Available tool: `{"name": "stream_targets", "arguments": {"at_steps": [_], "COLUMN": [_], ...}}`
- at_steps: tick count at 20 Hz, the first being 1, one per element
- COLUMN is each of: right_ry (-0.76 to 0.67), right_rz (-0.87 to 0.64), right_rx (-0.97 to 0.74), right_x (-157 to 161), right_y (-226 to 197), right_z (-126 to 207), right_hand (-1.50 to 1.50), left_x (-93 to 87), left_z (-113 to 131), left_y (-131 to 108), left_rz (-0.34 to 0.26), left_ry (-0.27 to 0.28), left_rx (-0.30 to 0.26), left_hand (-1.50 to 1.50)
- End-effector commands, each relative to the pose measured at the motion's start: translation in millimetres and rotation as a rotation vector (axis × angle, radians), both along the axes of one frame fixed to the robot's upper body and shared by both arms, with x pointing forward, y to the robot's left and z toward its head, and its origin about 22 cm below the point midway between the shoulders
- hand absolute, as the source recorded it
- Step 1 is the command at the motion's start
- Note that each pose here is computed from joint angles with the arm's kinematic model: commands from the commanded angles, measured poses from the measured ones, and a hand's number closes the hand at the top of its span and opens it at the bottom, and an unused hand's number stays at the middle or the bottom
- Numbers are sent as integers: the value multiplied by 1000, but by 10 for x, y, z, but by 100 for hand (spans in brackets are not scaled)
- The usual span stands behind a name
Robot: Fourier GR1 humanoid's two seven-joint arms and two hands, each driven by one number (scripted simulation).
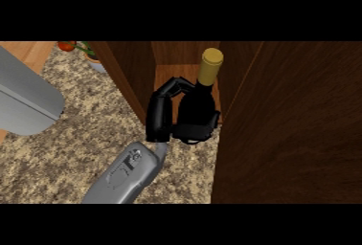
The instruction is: Pick up the wine, place it into the cabinet and close the cabinet
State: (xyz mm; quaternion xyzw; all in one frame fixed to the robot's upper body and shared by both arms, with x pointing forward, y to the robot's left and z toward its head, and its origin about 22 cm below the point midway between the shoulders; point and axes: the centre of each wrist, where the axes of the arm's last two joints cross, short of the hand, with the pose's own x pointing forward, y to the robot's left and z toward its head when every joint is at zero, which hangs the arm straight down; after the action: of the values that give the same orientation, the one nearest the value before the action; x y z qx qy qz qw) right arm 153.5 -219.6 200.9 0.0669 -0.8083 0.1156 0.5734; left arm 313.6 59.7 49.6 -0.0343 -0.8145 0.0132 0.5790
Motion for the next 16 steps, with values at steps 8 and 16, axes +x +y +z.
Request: {"name": "stream_targets", "arguments": {"at_steps": [8, 16], "right_ry": [-48, -43], "right_rz": [40, 44], "right_rx": [35, 39], "right_x": [-209, -317], "right_y": [-42, -66], "right_z": [99, 139], "right_hand": [-150, -150], "left_x": [231, 501], "left_z": [-115, -188], "left_y": [191, 401], "left_rz": [75, 74], "left_ry": [-22, 17], "left_rx": [3, 1], "left_hand": [150, 150]}}
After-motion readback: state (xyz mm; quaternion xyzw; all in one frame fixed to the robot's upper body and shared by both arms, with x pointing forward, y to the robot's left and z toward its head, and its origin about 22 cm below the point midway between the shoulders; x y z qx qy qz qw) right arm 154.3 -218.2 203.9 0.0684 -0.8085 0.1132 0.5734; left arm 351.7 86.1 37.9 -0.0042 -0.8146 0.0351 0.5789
